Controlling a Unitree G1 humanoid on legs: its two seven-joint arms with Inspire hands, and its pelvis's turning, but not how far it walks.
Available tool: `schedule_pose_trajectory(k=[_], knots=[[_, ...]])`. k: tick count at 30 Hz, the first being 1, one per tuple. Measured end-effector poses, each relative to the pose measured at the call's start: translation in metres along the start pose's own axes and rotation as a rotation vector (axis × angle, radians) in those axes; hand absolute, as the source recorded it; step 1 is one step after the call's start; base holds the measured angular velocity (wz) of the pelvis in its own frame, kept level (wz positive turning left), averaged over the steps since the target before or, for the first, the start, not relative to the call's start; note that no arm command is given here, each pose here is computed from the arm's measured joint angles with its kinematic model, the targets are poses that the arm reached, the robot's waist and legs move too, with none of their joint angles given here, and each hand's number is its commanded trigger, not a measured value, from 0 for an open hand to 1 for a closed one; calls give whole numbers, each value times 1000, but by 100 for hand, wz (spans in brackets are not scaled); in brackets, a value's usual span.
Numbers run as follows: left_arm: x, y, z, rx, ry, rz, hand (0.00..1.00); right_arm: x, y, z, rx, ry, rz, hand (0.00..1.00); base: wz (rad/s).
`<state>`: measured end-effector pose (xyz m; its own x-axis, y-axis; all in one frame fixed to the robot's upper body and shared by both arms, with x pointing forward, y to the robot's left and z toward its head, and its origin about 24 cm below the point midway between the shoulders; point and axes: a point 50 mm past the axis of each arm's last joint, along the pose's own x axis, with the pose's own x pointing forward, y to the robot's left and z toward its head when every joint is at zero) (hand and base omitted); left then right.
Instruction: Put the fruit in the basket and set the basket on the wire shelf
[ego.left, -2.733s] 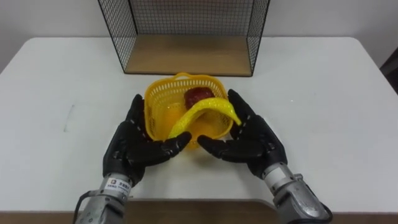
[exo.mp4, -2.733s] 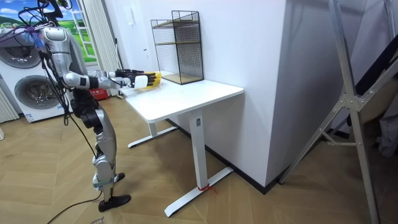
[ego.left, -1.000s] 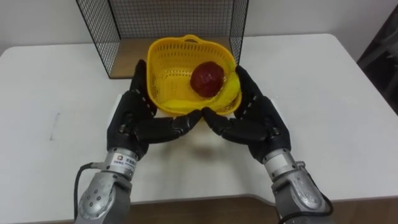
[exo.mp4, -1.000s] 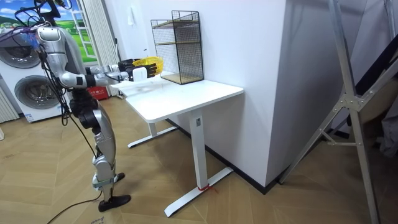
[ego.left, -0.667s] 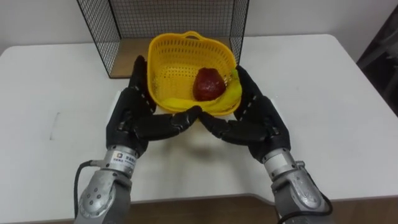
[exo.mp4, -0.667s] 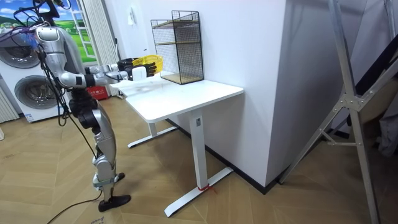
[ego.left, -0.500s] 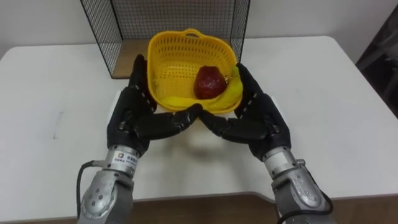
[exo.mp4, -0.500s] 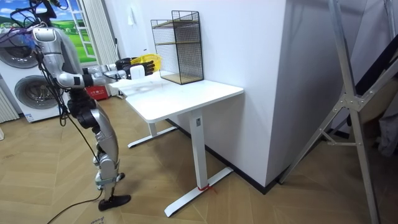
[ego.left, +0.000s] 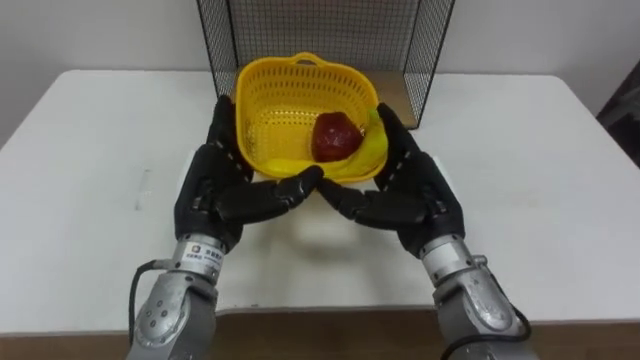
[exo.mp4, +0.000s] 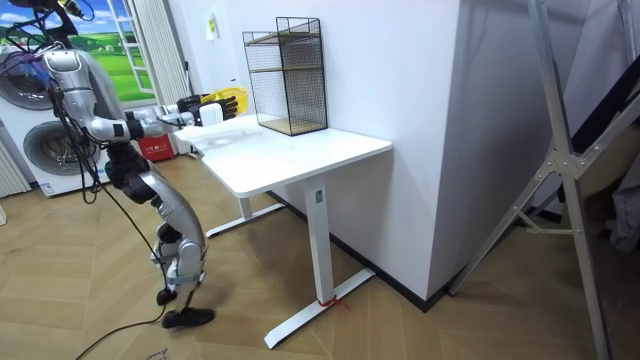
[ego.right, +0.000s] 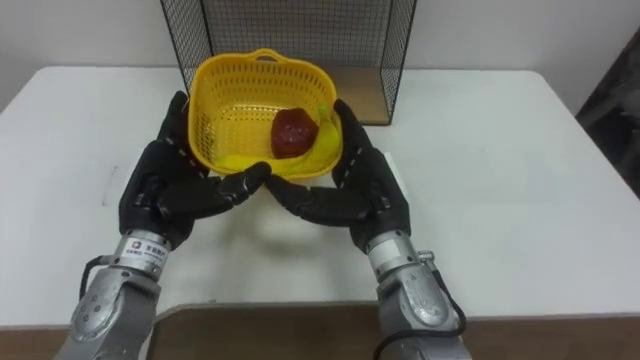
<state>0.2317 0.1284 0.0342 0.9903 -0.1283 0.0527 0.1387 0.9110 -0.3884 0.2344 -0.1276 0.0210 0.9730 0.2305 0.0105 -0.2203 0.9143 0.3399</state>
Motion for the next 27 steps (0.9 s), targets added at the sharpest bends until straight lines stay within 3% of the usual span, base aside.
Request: schedule_pose_trajectory(k=[7,21,27], knots=[[0,1,3,17,-12,-3,0,1,2,-1,35,1,4,0,7],[3,3,8,29,-34,10,0,2,1,-6,51,22,8,0,-28],[5,6,10,42,-37,12,0,3,1,-3,-11,19,32,0,6]])
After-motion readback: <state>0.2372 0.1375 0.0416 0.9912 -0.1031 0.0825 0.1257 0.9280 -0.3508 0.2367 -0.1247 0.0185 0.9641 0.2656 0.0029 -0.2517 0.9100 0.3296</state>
